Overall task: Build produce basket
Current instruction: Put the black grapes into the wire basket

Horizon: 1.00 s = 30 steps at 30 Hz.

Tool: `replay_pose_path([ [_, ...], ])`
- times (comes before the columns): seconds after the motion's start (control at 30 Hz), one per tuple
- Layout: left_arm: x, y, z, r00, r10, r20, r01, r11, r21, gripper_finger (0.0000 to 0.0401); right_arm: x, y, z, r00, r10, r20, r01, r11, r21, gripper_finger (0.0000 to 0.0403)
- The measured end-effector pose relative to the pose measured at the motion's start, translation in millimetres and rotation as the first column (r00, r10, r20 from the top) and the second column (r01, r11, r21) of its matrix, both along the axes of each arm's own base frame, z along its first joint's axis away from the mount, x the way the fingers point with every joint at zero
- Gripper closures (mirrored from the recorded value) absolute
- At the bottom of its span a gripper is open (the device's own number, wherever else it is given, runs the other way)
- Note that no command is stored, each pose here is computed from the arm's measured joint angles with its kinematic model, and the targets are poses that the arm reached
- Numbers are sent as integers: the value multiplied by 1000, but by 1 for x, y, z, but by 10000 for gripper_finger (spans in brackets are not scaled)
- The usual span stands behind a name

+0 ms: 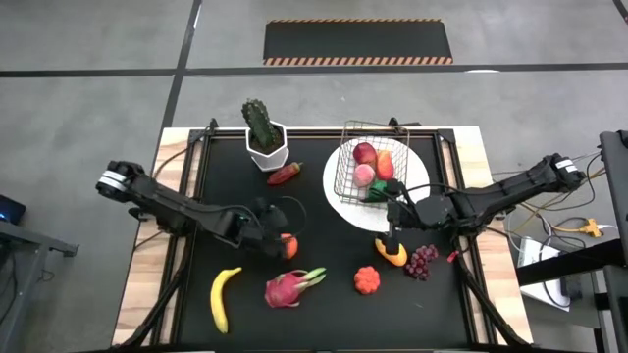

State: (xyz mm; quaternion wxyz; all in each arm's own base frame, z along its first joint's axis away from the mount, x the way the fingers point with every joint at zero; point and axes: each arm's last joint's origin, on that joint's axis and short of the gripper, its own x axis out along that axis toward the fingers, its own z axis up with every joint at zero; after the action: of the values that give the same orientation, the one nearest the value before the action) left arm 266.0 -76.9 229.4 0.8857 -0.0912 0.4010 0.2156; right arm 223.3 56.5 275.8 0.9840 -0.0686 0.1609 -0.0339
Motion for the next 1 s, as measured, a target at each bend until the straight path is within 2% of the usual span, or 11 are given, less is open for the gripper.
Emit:
replay_pose_path([
  [0.1, -23, 6, 5, 963, -19, -270, 22, 1000, 5, 51, 0, 0, -2, 1000, 0, -6, -1, 1000, -4, 37],
  [0.2, -43, 12, 3, 876, -70, -477, 91, 996, 20, 51, 0, 0, -3, 1000, -1, -8, 1, 1000, -2, 37],
  [0.33, -61, 16, -16, 756, -171, -632, 210, 978, -13, 51, 1, 0, -4, 1000, -1, -13, 1, 1000, -2, 37],
  [0.47, -73, 21, -42, 711, -193, -676, 248, 969, -16, 51, 1, 0, -6, 1000, -3, -22, 3, 1000, 1, 37],
  [0.6, -83, 28, -64, 694, -153, -704, 213, 977, -3, 53, 1, 0, -7, 1000, -3, -24, 3, 1000, 0, 37],
  [0.73, -87, 32, -76, 707, -124, -697, 187, 982, 15, 70, 2, 0, -8, 1000, -2, -29, 2, 1000, -4, 37],
  [0.87, -88, 33, -80, 733, -97, -674, 168, 985, 40, 108, 2, 0, -8, 1000, -2, -27, 2, 1000, -4, 37],
  [1.0, -89, 33, -82, 746, -60, -663, 125, 991, 52, 162, 2, 0, -8, 1000, -2, -26, 2, 1000, -3, 37],
])
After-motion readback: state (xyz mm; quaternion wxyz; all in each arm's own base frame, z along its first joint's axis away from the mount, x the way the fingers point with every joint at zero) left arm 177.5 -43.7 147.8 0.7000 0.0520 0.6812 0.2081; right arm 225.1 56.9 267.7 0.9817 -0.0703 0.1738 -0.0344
